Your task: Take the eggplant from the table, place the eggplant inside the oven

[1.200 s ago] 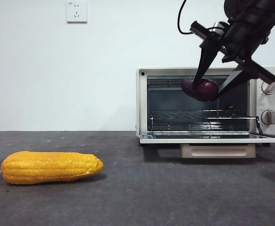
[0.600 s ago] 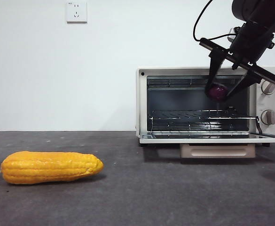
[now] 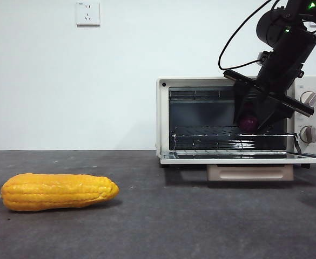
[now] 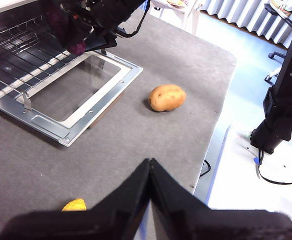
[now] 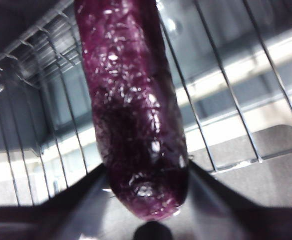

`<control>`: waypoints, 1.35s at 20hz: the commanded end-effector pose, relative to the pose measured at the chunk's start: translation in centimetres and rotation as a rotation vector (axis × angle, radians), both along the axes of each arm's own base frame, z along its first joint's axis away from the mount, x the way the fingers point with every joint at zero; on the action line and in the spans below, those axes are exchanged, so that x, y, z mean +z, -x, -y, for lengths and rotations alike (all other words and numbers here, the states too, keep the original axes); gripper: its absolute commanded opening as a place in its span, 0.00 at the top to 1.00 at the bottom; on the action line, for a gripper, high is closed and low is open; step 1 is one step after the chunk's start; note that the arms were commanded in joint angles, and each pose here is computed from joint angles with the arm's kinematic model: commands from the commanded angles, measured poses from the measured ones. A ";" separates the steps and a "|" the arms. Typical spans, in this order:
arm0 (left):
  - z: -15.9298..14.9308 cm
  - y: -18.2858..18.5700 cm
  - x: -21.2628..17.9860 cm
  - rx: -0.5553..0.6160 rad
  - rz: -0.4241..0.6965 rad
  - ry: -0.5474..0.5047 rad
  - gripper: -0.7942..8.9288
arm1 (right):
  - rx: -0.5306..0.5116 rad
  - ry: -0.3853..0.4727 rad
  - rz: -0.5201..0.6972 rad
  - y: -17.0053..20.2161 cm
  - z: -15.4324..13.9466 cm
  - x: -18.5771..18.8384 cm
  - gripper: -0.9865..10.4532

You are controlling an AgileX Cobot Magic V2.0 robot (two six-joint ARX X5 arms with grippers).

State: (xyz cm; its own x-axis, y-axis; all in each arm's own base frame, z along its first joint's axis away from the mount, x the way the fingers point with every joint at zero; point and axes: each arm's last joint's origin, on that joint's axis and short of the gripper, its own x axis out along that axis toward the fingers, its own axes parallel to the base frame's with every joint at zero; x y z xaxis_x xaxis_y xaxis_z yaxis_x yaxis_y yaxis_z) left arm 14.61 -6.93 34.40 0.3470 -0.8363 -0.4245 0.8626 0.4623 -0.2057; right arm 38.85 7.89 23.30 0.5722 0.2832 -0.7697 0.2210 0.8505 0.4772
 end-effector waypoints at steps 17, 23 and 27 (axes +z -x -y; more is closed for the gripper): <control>0.1 -0.1 -0.3 -0.011 0.000 -0.006 0.92 | 0.170 0.068 0.037 4.4 0.6 5.7 0.61; 0.1 -0.1 -0.3 -0.011 0.000 -0.005 0.92 | 0.332 0.163 0.167 10.4 1.7 11.6 0.61; 0.1 -0.1 -0.3 -0.011 0.000 -0.006 0.92 | 0.391 0.171 0.260 15.0 2.5 14.9 0.61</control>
State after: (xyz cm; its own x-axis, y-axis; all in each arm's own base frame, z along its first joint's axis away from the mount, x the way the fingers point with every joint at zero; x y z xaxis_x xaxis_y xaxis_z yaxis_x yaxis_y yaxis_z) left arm 14.71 -6.98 34.34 0.3445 -0.8359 -0.4272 0.8622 0.4618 -0.2084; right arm 23.84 5.36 38.01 0.6254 0.3918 -0.6748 -0.2100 0.9174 0.3379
